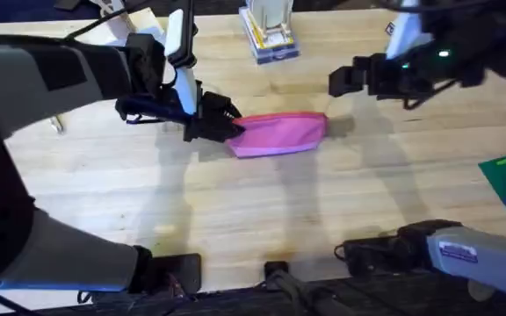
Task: Unzip the bag, pick up the pens from the table one at a time and place them inside, then zip the bag closed.
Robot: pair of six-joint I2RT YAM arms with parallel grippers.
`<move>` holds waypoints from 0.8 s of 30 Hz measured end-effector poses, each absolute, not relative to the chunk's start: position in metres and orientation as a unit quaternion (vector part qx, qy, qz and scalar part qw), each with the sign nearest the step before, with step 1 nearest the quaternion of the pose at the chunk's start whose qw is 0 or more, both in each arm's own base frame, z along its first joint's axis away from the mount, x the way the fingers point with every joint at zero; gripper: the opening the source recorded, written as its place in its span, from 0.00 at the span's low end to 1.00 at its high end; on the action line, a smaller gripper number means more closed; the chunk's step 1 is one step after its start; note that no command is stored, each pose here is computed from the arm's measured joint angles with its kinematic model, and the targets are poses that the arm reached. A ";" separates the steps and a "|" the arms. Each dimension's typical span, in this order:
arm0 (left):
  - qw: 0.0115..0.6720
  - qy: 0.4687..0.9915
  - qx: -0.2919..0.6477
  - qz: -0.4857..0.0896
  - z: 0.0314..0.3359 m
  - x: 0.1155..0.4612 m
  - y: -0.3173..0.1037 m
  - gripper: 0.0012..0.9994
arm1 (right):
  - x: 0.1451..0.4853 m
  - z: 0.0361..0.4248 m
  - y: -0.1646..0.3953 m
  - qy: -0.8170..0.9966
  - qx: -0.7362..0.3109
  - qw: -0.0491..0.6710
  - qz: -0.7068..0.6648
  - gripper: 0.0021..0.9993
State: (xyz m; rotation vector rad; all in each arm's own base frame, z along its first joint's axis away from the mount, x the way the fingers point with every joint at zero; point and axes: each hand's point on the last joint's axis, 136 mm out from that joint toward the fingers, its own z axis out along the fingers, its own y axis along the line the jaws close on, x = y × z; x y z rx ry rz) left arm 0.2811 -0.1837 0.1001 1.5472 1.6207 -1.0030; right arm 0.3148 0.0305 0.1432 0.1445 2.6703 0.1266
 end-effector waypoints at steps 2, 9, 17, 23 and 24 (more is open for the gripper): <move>0.337 0.622 0.594 -0.385 0.100 0.281 -0.184 0.04 | 0.307 0.157 0.029 0.967 0.050 0.245 0.046 1.00; 0.337 0.622 0.594 -0.384 0.100 0.281 -0.184 0.04 | 0.282 0.186 0.027 0.959 0.045 0.276 0.049 1.00; 0.339 0.622 0.589 -0.389 0.102 0.282 -0.183 0.97 | 0.263 0.212 0.026 0.947 0.042 0.316 0.053 1.00; 0.340 0.622 0.589 -0.389 0.102 0.282 -0.183 0.99 | 0.252 0.224 0.025 0.940 0.038 0.336 0.054 1.00; 0.340 0.622 0.589 -0.388 0.102 0.282 -0.183 0.99 | 0.251 0.226 0.025 0.939 0.037 0.338 0.054 1.00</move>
